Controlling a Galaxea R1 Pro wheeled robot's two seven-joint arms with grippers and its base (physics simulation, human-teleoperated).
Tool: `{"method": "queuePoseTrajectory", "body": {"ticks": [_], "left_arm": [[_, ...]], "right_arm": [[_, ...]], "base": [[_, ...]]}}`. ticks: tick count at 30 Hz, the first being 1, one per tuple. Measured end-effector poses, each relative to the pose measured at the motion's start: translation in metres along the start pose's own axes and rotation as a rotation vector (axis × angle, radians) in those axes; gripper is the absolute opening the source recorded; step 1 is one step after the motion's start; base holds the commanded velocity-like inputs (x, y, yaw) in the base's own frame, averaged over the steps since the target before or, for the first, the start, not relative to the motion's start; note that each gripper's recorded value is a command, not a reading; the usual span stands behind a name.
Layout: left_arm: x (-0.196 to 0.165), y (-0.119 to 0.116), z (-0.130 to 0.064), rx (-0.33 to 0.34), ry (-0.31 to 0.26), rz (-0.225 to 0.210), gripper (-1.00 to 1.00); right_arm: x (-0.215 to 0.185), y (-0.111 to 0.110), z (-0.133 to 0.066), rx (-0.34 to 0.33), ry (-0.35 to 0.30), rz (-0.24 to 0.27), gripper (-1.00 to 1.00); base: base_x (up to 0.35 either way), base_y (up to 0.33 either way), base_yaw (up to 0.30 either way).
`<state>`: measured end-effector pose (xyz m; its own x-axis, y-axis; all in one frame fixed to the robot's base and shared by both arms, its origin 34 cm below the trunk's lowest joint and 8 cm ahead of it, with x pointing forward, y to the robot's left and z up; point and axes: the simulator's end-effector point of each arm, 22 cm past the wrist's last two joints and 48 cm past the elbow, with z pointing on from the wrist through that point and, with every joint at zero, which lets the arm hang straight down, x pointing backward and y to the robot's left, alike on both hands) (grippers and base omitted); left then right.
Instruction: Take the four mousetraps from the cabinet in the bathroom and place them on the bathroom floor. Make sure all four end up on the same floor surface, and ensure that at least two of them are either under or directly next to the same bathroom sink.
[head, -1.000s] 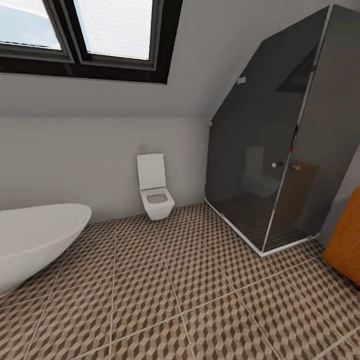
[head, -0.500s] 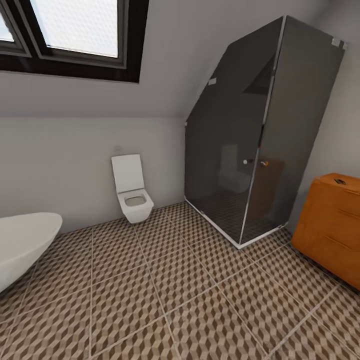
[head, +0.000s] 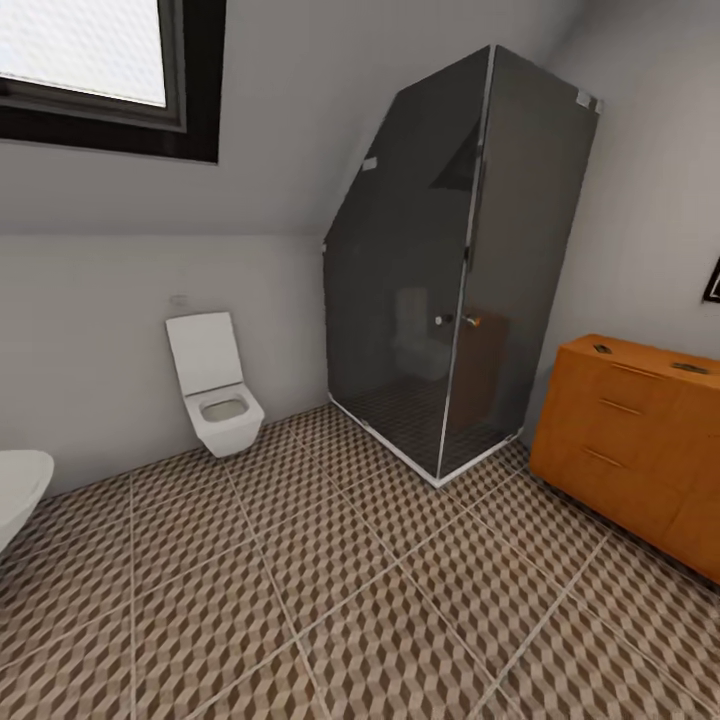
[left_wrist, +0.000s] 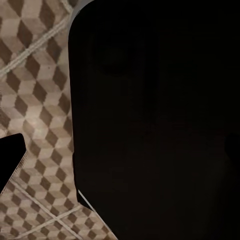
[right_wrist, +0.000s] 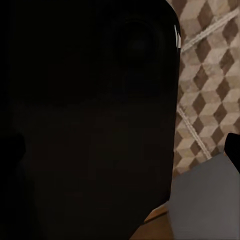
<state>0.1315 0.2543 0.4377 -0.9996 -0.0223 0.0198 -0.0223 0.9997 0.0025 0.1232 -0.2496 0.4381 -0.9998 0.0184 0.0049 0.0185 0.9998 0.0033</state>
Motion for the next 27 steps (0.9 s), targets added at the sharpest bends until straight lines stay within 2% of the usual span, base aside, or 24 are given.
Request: {"method": "queuePoseTrajectory", "body": {"ticks": [27], "left_arm": [[0.0, 0.0, 0.0, 0.0, 0.0, 0.0, 1.0]], "right_arm": [[0.0, -0.0006, 0.0, 0.001, 0.0, 0.001, 1.0]], "base": [[0.0, 0.0, -0.297]]}}
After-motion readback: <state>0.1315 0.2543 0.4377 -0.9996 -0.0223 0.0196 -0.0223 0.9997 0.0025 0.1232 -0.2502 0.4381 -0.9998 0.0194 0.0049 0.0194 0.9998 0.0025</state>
